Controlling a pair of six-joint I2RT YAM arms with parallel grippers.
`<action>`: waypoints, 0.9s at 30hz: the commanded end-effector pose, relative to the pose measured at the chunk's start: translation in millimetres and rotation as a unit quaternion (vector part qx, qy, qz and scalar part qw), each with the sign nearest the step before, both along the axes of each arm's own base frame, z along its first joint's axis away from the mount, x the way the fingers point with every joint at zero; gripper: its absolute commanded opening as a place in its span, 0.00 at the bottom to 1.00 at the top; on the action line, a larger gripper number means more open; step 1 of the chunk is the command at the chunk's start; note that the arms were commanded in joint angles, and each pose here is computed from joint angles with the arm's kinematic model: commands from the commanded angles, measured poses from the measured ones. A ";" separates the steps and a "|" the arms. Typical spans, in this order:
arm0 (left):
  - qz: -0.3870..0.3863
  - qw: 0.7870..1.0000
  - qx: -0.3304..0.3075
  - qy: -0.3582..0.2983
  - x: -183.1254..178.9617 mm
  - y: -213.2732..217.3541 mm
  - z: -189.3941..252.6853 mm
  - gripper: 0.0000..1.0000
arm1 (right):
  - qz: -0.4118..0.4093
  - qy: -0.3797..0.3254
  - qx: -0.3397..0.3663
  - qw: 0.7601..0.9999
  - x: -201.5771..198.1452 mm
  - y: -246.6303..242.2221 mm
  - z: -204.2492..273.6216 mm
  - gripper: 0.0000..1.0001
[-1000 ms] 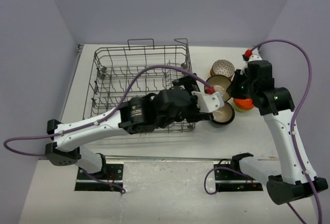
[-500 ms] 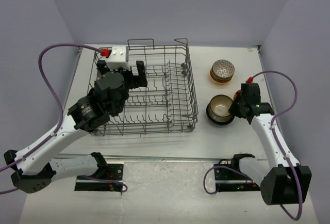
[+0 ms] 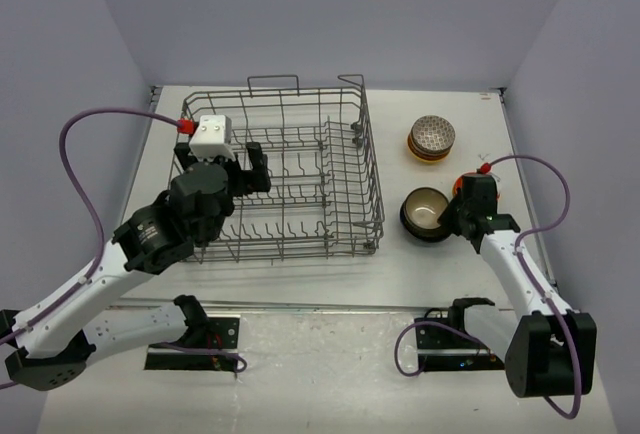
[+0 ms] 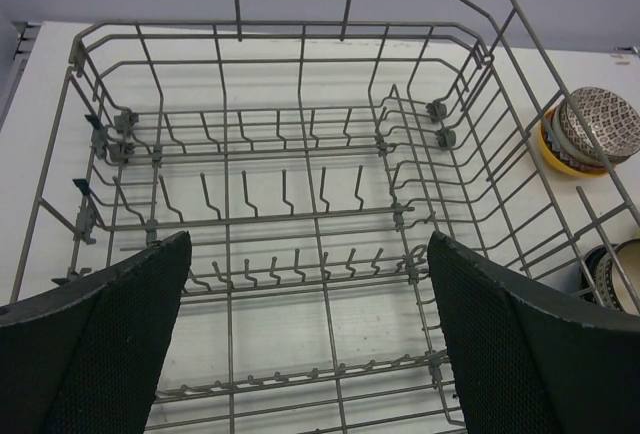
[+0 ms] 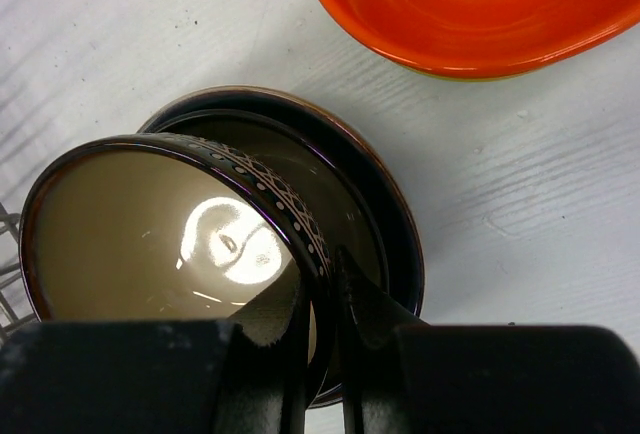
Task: Unload the bowls from the dish rack
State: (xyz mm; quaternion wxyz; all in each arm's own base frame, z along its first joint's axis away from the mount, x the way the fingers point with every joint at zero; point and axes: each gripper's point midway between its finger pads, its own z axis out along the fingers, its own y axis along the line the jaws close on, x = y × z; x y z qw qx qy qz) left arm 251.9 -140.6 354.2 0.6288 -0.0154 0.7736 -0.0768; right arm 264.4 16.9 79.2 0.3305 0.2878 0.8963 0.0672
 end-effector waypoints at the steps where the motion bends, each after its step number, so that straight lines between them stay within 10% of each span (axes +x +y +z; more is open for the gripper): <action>1: 0.024 1.000 -0.005 -0.001 -3.1 14.0 -3.0 1.00 | -0.024 -0.079 0.006 0.997 27.3 -4.3 28.0 0.08; 18: -0.002 1.000 0.020 0.019 1.1 -1.5 -23.6 1.00 | -0.027 -0.108 -0.005 0.994 10.6 -8.7 49.4 0.39; 27: -0.008 1.000 0.019 0.023 0.4 -3.5 -26.8 1.00 | -0.023 -0.098 0.001 0.995 2.9 -6.3 38.3 0.09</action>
